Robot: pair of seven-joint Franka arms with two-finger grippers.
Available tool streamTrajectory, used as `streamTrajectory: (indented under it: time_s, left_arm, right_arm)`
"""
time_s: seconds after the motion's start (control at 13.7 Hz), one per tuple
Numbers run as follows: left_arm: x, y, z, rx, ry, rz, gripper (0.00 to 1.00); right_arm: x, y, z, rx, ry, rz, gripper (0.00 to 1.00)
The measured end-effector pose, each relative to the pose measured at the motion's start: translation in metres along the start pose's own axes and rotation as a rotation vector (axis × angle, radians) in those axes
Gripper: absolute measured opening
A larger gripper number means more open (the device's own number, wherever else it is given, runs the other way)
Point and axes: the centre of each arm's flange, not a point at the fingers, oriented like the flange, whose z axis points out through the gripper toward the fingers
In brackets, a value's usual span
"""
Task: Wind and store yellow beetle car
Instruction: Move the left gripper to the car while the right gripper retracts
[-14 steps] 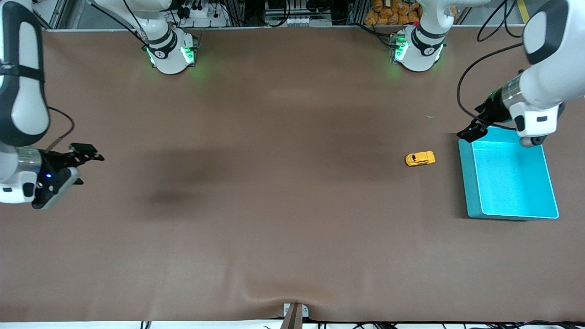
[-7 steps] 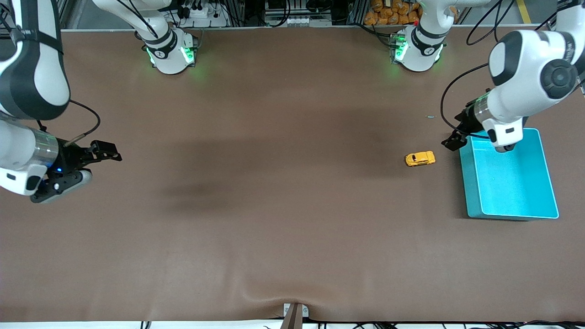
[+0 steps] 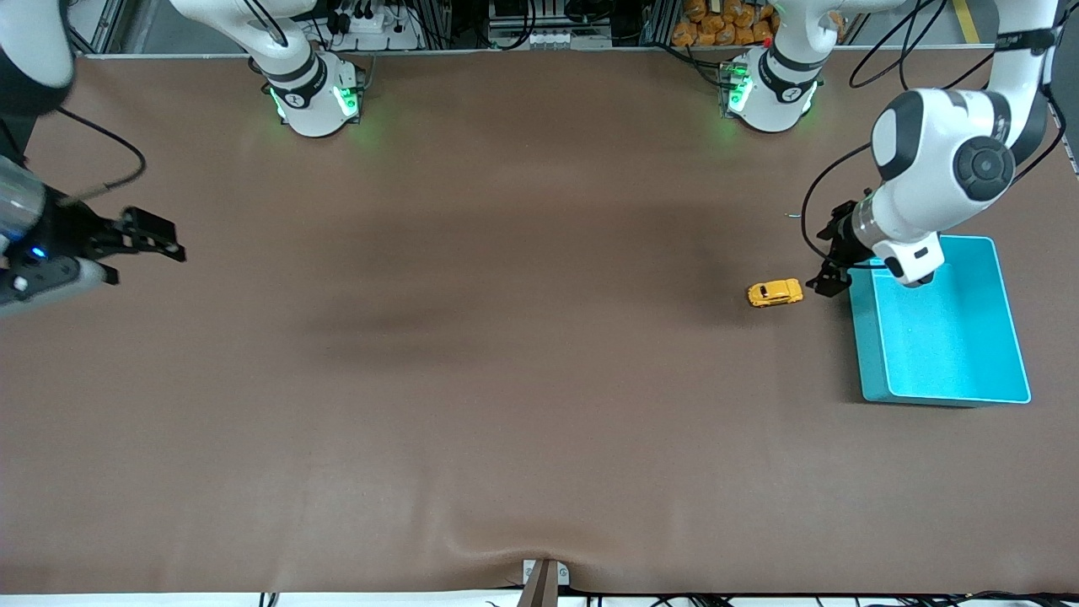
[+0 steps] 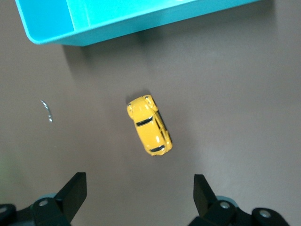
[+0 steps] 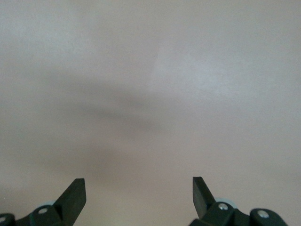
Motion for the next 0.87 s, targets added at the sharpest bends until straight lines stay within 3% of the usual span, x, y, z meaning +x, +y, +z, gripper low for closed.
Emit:
streamTrajectory:
  time_s: [0.22,0.87]
  left_arm:
    - [0.001,0.008,0.019,-0.011,0.002,-0.114,1.00]
    - [-0.015,-0.006,0.071,-0.068,0.018,-0.122,1.00]
  right_arm:
    - [-0.018,0.007,-0.026,-0.007,0.040,0.022,1.00]
    - [-0.037,0.014,-0.033,-0.005,0.048,0.152,1.00]
